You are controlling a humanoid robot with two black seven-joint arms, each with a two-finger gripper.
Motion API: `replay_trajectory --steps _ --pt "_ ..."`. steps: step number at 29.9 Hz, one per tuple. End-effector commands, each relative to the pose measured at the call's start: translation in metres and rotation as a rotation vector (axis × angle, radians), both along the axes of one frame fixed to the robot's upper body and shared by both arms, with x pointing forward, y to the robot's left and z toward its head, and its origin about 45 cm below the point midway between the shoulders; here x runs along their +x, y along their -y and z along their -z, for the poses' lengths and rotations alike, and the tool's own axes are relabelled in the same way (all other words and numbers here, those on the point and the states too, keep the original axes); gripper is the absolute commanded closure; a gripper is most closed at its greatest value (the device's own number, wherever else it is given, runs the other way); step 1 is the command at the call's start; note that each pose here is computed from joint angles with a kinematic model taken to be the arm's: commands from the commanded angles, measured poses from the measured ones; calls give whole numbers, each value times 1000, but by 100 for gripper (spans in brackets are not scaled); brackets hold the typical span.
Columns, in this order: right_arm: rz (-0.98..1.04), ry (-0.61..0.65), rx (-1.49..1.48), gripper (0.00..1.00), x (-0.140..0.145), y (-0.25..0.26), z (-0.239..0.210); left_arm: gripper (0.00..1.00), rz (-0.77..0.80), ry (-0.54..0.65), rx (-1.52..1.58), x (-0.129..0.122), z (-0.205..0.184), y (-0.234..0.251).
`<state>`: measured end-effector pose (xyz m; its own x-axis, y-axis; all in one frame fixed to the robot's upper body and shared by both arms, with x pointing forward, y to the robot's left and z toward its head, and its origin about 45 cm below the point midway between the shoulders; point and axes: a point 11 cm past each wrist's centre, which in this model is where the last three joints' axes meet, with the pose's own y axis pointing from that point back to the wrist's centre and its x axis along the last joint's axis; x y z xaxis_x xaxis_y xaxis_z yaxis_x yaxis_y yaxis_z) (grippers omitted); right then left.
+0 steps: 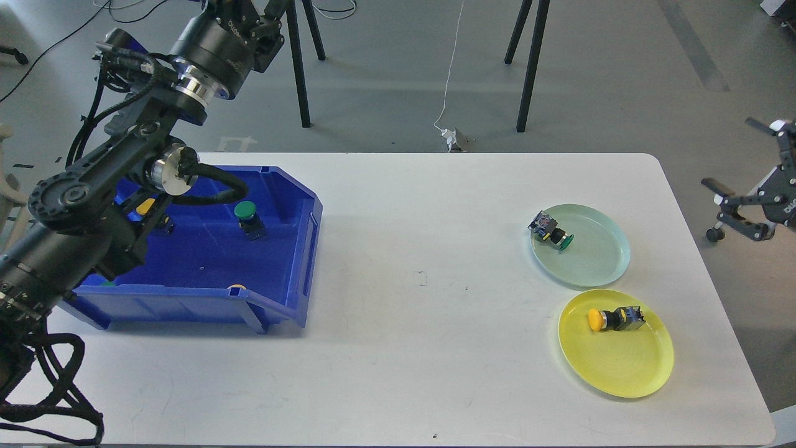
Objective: Pass button and place on color plate
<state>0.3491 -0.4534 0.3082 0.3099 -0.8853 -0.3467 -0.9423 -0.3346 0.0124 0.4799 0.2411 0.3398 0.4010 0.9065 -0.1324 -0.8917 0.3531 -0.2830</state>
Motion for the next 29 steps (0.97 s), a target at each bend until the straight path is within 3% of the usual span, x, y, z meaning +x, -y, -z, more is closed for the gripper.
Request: replay_trajectory --steps 1,5,13,21,29 --pt "5 155 144 1 33 -20 -30 0 -31 -45 -148 8 1 -23" --pt "15 227 300 1 71 -45 -38 0 -35 -87 -248 13 12 -34" --pt "71 199 445 1 113 -62 -26 0 -48 -148 -383 20 33 -53" --pt "132 100 572 1 133 -77 10 0 -63 -131 -390 27 21 -59" --pt "120 122 570 1 136 -77 -2 0 -61 -126 -411 28 18 -59"
